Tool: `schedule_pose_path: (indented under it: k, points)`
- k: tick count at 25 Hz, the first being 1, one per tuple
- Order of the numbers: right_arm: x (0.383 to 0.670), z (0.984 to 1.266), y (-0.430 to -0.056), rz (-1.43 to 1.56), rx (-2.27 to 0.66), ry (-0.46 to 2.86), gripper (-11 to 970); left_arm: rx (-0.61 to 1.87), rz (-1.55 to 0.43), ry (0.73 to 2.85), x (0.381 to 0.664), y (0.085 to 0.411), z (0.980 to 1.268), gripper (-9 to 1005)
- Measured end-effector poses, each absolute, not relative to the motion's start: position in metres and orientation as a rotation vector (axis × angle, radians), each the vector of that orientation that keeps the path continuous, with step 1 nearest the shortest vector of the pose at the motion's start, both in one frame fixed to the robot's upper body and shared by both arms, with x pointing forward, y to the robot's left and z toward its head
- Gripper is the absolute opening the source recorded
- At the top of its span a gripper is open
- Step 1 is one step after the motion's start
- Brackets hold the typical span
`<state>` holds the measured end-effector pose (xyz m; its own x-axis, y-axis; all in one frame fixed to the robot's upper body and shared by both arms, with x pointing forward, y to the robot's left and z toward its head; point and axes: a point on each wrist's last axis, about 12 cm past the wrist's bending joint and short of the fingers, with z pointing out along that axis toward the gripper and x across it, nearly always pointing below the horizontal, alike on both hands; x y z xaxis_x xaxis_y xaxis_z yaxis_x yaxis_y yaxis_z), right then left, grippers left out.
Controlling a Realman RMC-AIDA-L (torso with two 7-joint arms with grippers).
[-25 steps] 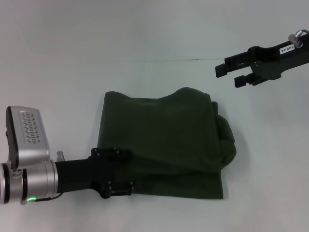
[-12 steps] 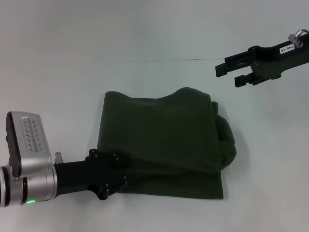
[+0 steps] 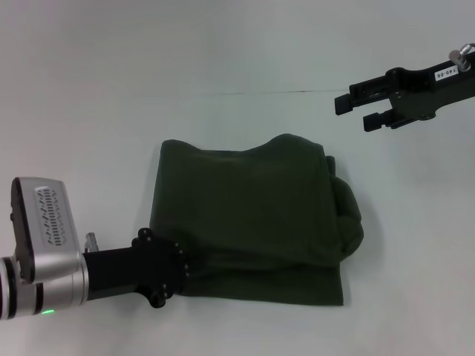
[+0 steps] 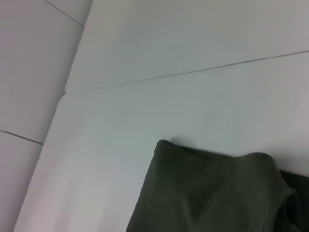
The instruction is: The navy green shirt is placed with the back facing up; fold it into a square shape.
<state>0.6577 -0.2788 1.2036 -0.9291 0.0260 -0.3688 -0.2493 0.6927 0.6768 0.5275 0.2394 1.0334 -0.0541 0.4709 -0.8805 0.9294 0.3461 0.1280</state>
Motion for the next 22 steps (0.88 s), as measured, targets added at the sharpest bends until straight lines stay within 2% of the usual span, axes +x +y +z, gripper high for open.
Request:
schedule_pose_path:
  k: [6, 15, 22]
  points:
    - [0.658, 1.204, -0.28, 1.097, -0.17, 2.551, 865, 1.261, -0.61, 1.658, 0.529, 0.239, 1.036, 32]
    - [0.658, 1.206, -0.281, 1.092, -0.162, 2.549, 865, 1.279, -0.763, 1.601, 0.522, 0.244, 1.056, 33]
    - [0.658, 1.205, -0.281, 1.092, -0.173, 2.548, 864, 1.272, -0.822, 1.654, 0.519, 0.249, 1.057, 33]
